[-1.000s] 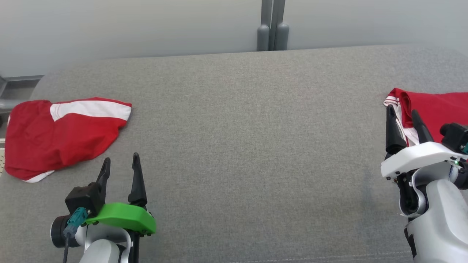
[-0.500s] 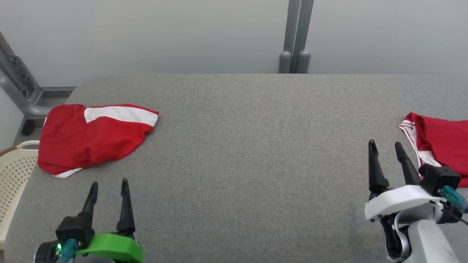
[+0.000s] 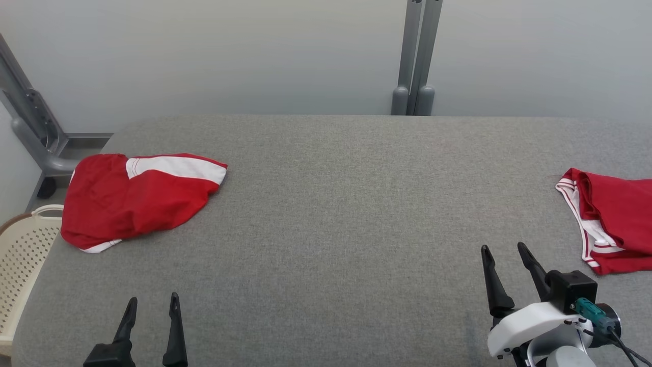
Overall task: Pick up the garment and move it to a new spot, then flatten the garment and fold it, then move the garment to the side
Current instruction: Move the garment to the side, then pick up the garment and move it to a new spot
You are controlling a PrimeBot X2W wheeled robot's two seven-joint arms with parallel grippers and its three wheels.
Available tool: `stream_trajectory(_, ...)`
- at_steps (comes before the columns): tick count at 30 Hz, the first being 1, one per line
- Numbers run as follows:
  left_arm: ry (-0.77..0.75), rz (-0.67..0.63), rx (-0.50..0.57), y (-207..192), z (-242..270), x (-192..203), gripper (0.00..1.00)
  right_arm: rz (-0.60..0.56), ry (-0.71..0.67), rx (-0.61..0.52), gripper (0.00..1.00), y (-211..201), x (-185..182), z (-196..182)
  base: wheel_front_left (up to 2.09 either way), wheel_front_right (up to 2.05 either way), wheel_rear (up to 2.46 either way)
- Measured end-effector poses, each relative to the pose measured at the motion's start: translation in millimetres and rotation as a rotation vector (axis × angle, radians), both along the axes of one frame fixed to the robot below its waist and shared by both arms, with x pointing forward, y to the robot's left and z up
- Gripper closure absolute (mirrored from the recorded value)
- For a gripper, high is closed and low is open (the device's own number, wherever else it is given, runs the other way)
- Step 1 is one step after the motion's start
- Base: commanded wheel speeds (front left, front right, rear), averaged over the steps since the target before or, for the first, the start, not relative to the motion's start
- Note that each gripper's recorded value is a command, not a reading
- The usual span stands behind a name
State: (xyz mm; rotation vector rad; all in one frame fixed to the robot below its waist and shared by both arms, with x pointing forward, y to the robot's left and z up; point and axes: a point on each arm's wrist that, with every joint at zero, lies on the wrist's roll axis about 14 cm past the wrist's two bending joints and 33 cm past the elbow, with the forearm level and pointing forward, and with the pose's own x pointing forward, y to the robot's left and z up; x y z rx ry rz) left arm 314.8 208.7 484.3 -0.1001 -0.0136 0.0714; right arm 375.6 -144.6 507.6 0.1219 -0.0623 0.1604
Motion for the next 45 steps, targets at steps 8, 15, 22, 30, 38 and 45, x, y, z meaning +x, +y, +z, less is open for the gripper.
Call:
stream_trajectory(8,0.041,-0.002,0.016,4.2,-13.0,-4.2,0.00,-0.002,0.065,-0.058,0.00,-3.3,-5.4,-20.7,0.00,0.00,0.00)
stream_trajectory(15,0.034,-0.004,0.010,0.6,-11.1,0.0,0.00,-0.004,0.085,-0.047,0.00,-3.8,-5.5,-26.4,0.00,0.00,0.00)
stream_trajectory(22,0.041,-0.003,0.011,0.4,-13.3,-0.3,0.00,-0.002,0.085,-0.043,0.00,-2.9,-4.7,-26.5,0.00,0.00,0.00)
stream_trajectory(30,0.036,0.019,0.005,8.1,-12.1,-2.1,0.00,0.045,0.088,-0.036,0.00,13.4,-1.3,-27.1,0.00,0.00,0.00)
stream_trajectory(38,0.049,0.109,0.000,34.5,-16.8,-20.4,0.00,0.152,0.093,-0.024,0.00,50.5,3.4,-28.3,0.00,0.00,0.00)
stream_trajectory(45,0.064,0.226,0.001,66.7,-21.9,-51.3,0.00,0.275,0.097,-0.015,0.00,93.5,6.6,-29.5,0.00,0.00,0.00)
